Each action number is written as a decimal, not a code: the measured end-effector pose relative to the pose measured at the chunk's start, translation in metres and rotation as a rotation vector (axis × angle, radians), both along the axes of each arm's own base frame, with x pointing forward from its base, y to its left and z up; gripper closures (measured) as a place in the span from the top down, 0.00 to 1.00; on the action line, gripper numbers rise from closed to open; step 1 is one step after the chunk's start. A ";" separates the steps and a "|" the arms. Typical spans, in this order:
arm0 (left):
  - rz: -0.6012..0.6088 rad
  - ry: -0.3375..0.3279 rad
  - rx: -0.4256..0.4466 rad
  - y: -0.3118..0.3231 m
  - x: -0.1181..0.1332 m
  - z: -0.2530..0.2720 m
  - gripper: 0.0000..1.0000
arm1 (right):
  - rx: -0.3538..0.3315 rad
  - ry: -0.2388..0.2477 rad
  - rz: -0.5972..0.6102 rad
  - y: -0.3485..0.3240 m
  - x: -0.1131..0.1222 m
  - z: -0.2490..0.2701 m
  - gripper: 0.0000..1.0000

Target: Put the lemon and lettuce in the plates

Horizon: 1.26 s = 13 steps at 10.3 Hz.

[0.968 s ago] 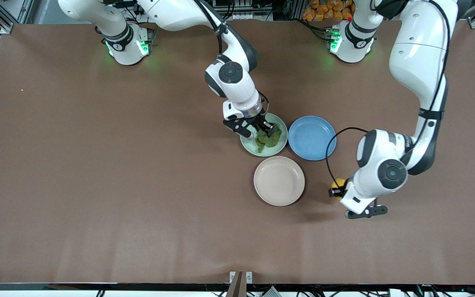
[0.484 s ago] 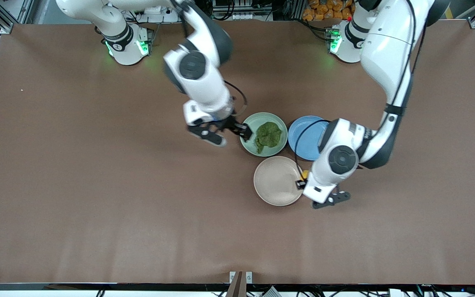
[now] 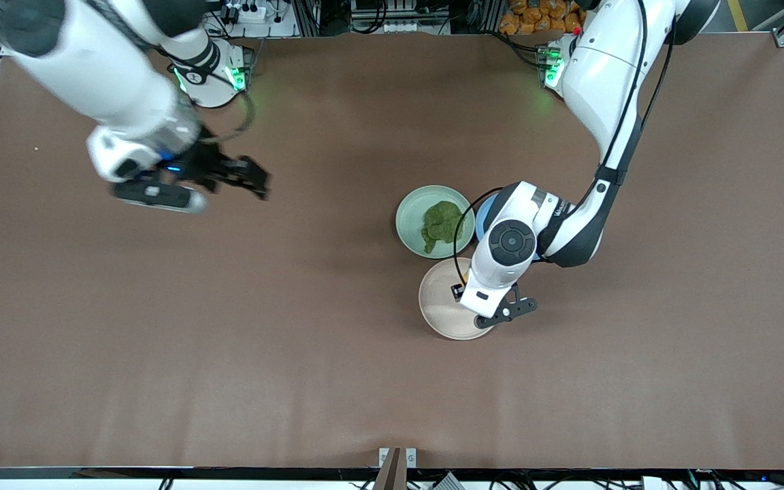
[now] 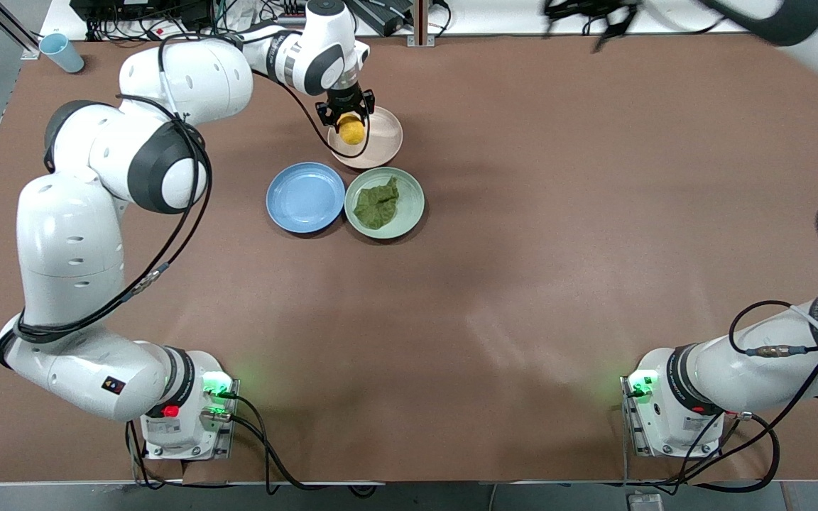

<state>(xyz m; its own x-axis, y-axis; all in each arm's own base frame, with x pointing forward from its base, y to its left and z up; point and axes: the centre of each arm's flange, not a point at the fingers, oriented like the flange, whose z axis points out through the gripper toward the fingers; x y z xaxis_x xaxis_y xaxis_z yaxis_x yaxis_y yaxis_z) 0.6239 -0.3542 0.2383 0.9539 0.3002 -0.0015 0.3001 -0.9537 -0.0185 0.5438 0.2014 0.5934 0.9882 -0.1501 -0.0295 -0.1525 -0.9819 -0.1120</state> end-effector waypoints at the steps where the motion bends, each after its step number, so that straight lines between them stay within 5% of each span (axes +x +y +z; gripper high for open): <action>1: -0.003 -0.004 0.003 -0.001 0.000 0.000 0.88 | -0.036 0.013 0.037 -0.037 -0.003 0.011 1.00; 2: 0.001 -0.008 0.004 0.001 0.002 0.001 1.00 | -0.049 0.024 0.030 -0.067 -0.003 0.019 1.00; 5: 0.055 -0.025 0.010 0.036 0.022 0.006 1.00 | -0.046 -0.002 -0.030 -0.136 0.004 0.042 1.00; 10: 0.194 -0.072 -0.004 0.178 0.080 0.038 1.00 | -0.049 -0.031 0.059 -0.191 0.001 0.071 1.00; 13: 0.260 -0.059 -0.074 0.222 0.079 0.047 1.00 | -0.072 -0.018 0.082 -0.192 -0.003 0.076 1.00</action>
